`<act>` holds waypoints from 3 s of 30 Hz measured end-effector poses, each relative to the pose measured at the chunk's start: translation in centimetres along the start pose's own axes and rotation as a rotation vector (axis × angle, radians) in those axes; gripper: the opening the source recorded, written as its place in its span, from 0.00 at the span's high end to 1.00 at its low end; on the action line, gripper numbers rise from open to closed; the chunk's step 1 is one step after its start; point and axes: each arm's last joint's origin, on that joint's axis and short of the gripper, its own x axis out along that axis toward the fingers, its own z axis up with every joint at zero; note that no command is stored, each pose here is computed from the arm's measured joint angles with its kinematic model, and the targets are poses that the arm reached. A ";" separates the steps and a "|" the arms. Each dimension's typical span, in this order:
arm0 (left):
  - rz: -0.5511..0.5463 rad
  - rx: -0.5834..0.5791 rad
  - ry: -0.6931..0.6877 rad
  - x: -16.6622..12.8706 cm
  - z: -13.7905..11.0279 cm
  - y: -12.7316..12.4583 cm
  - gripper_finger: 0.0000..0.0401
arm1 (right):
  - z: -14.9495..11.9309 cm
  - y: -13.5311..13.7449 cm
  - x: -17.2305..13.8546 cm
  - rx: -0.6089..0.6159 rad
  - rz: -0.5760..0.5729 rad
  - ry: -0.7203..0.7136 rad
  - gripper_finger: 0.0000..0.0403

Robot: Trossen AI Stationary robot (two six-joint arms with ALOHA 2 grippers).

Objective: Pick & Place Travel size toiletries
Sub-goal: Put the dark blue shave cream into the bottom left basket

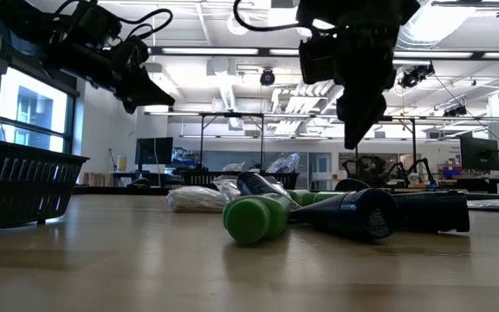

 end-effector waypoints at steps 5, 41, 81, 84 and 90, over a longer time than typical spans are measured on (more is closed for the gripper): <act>0.000 0.001 0.000 0.0 0.0 0.0 1.00 | -0.7 1.4 0.3 0.103 0.012 0.017 0.58; -0.001 -0.020 0.049 0.0 -0.5 0.0 1.00 | -6.4 8.7 1.5 0.293 -0.087 -0.017 0.55; 0.006 -0.025 0.063 0.0 -0.7 0.0 1.00 | -7.3 8.4 8.2 0.276 -0.242 0.071 0.37; 0.007 -0.025 0.063 0.0 -0.7 0.0 1.00 | -7.4 8.4 8.2 0.243 -0.242 0.074 0.37; 0.007 -0.026 0.064 0.0 -0.7 0.0 1.00 | -7.8 8.4 8.4 0.211 -0.261 0.071 0.37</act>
